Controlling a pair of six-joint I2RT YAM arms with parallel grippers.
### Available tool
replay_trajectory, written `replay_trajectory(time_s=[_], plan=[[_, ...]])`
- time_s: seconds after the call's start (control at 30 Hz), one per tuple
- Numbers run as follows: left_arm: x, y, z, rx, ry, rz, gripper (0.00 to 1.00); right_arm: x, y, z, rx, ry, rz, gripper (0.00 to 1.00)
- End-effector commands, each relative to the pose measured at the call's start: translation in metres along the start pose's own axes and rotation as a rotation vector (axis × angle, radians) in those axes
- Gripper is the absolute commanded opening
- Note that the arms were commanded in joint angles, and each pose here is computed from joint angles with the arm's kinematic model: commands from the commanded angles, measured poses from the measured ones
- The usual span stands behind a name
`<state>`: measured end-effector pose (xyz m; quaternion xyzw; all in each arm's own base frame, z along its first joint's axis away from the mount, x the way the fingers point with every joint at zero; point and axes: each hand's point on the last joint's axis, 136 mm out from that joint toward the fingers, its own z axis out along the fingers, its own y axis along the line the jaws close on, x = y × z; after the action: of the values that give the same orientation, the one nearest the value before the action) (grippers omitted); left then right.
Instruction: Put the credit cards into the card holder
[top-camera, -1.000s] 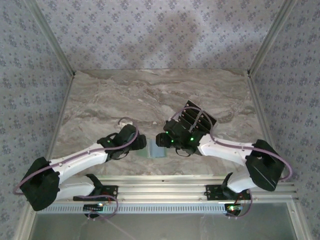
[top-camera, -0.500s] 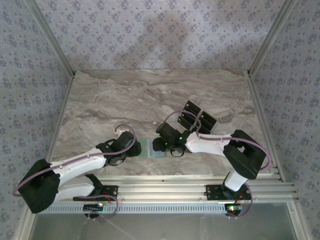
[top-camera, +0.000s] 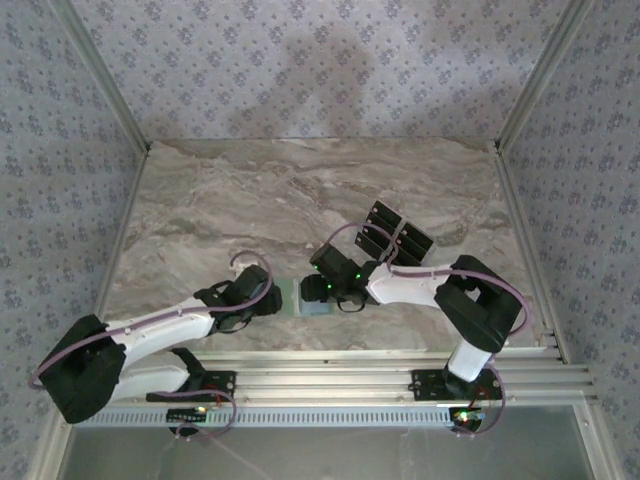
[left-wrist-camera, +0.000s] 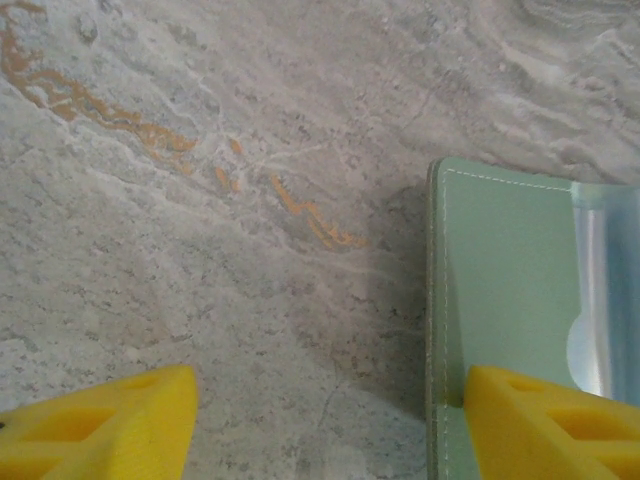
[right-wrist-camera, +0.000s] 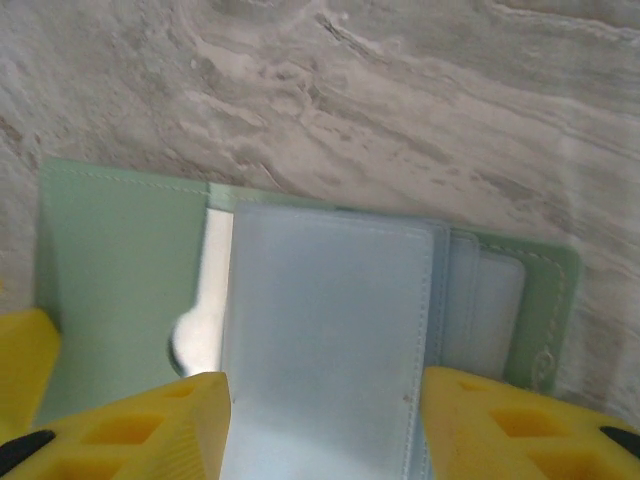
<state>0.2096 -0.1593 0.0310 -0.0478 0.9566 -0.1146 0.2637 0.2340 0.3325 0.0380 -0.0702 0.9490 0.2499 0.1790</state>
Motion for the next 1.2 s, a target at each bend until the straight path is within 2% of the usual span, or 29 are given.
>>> replay_trajectory(time_s=[0.0,0.27,0.67,1.17], plan=[[0.002,0.002,0.005,-0.003,0.001,-0.014,0.71,0.010,-0.001,0.010,-0.052,0.041,0.056,0.55],[0.005,0.003,0.010,-0.004,0.006,-0.012,0.70,0.003,0.017,0.011,-0.156,0.045,0.096,0.54],[-0.001,0.005,0.000,0.007,-0.033,-0.022,0.70,-0.007,0.047,0.005,-0.219,0.043,0.081,0.53],[0.000,0.035,-0.017,-0.012,-0.137,-0.149,0.64,-0.005,0.078,0.019,-0.246,0.077,0.058,0.53]])
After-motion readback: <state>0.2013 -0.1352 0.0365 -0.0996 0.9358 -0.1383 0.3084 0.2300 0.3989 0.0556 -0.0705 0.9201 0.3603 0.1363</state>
